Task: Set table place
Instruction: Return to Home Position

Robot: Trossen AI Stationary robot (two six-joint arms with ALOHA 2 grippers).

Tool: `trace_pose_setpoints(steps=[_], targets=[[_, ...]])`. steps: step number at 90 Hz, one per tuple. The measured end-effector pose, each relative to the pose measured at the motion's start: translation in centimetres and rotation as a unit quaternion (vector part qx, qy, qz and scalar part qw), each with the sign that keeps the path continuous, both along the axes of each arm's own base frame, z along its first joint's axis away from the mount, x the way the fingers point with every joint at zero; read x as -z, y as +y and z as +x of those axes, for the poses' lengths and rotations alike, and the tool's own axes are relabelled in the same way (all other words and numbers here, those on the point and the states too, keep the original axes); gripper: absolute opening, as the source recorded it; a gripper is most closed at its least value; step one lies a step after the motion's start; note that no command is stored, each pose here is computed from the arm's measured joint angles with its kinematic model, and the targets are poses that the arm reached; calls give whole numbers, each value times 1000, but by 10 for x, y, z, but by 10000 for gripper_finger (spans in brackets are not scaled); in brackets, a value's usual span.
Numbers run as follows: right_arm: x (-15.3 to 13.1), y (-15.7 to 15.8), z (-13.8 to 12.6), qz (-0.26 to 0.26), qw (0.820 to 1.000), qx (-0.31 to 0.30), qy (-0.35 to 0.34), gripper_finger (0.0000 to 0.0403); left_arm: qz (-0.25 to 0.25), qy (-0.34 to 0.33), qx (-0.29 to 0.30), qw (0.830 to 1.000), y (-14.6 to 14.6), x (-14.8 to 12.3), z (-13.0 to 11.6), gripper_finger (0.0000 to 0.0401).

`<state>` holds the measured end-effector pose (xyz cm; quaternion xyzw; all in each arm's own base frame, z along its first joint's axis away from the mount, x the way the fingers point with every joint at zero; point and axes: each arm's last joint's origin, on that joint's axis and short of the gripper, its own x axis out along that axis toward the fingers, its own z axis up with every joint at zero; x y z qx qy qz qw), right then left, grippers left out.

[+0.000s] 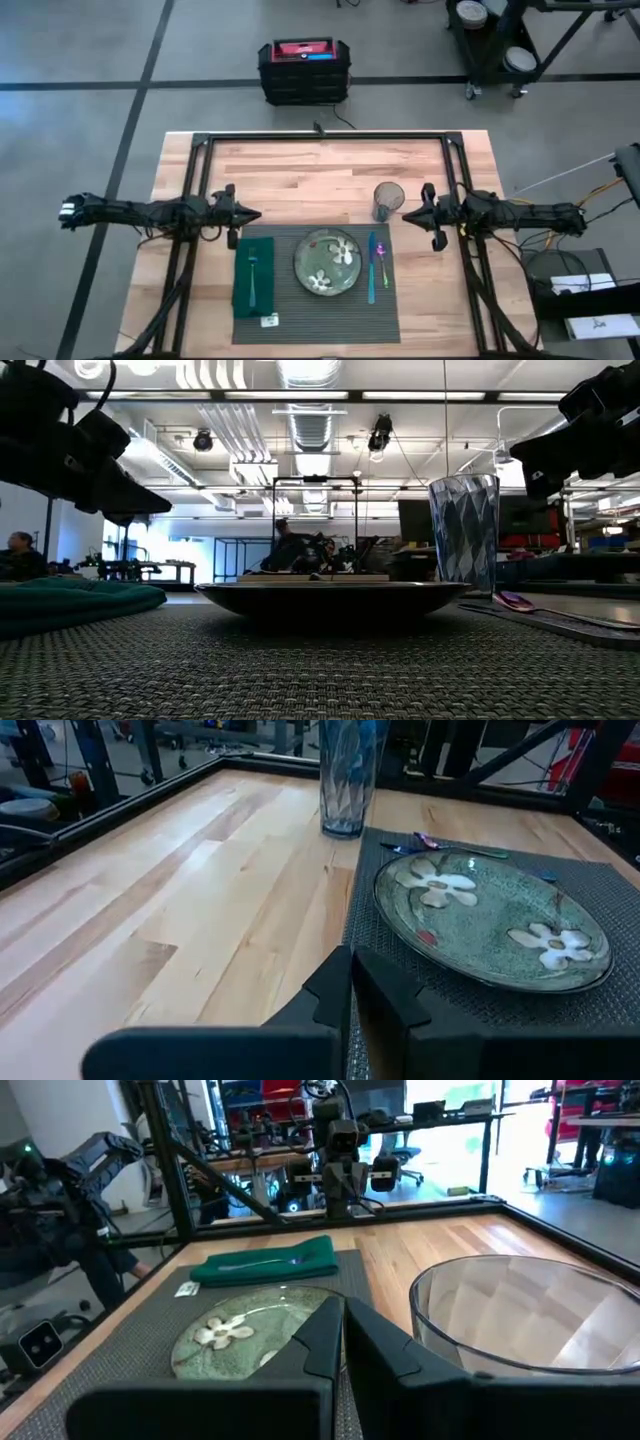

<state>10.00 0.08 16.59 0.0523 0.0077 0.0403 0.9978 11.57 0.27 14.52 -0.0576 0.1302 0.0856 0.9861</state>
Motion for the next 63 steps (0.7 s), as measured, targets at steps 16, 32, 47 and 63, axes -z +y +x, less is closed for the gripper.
trace_pose_setpoints(steps=[16,32,47,63], targets=[[0,0,0,0,1000,0,0,2,0,3,0,1000,0,1,0,8],[0,0,0,0,1000,0,0,2,0,3,0,1000,0,1,0,7],[0,0,0,0,1000,0,0,2,0,4,0,1000,0,1,0,1],[0,0,0,0,1000,0,0,2,0,4,0,1000,0,1,0,3]])
